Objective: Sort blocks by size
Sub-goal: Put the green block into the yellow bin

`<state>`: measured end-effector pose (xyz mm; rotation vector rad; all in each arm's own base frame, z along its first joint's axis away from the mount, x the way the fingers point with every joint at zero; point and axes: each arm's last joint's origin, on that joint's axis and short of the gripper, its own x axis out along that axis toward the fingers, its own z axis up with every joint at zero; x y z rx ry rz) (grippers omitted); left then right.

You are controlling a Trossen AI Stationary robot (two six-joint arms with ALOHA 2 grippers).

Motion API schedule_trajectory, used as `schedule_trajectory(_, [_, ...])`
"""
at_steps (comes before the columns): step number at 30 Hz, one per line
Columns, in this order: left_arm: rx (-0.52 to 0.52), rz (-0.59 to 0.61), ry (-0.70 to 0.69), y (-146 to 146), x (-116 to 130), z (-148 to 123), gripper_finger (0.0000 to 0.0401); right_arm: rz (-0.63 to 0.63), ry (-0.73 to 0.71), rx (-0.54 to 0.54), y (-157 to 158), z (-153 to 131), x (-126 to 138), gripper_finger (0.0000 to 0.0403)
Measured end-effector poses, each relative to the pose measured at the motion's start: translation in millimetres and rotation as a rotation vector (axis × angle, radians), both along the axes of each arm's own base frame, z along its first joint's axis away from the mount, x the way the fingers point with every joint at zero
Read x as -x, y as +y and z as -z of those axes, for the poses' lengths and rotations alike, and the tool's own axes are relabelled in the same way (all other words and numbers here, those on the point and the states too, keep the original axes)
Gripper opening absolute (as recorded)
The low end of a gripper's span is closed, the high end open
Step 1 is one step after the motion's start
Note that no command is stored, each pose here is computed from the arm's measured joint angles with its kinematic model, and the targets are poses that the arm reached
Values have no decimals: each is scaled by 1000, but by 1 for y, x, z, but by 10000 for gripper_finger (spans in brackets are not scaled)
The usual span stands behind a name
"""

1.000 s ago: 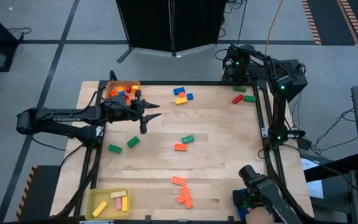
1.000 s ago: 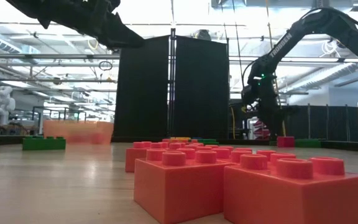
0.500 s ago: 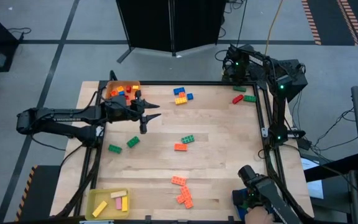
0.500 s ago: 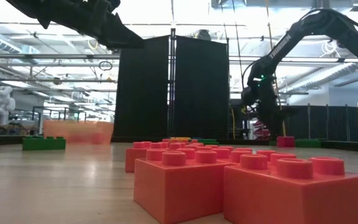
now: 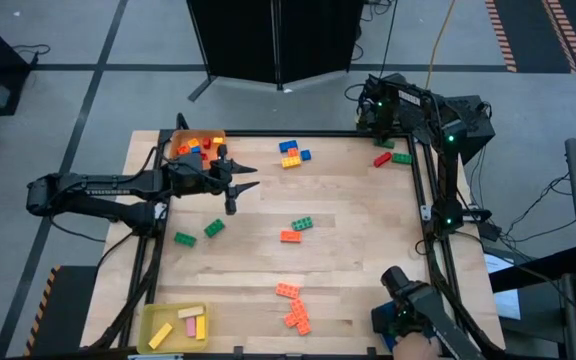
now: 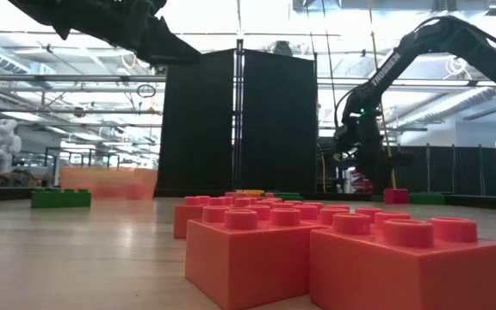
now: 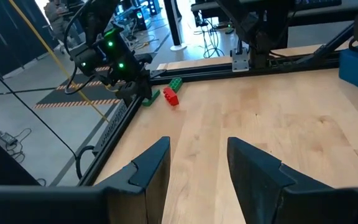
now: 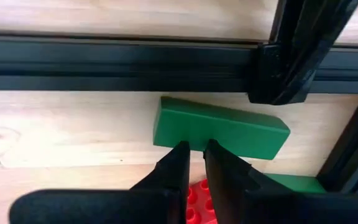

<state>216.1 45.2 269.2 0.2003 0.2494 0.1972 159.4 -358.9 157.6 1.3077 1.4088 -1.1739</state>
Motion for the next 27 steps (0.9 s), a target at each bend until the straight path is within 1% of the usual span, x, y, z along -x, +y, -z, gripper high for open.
schedule_trajectory(3, [-1,0,0,0,0,0,161,-36,-3,-13,2,0,-1,40])
schedule_trajectory(8, [-1,-1,0,0,0,0,161,-112,-6,-43,8,-1,-10,29])
schedule_trajectory(13, [-1,-1,0,0,0,0,161,-159,-1,-66,13,-6,-16,27])
schedule_trajectory(16, [-1,-1,0,0,0,0,161,-149,-7,-25,7,-16,-19,27])
schedule_trajectory(19, [-1,-1,0,0,0,0,161,-116,9,48,-2,-29,-20,27])
schedule_trajectory(21, [-1,-1,1,0,0,0,161,-89,22,73,-6,-34,-18,27])
schedule_trajectory(24, [0,-1,3,0,0,0,161,-72,46,18,-4,-34,-14,27])
schedule_trajectory(27, [0,-2,3,0,0,0,161,-59,106,-52,-2,-24,-11,27])
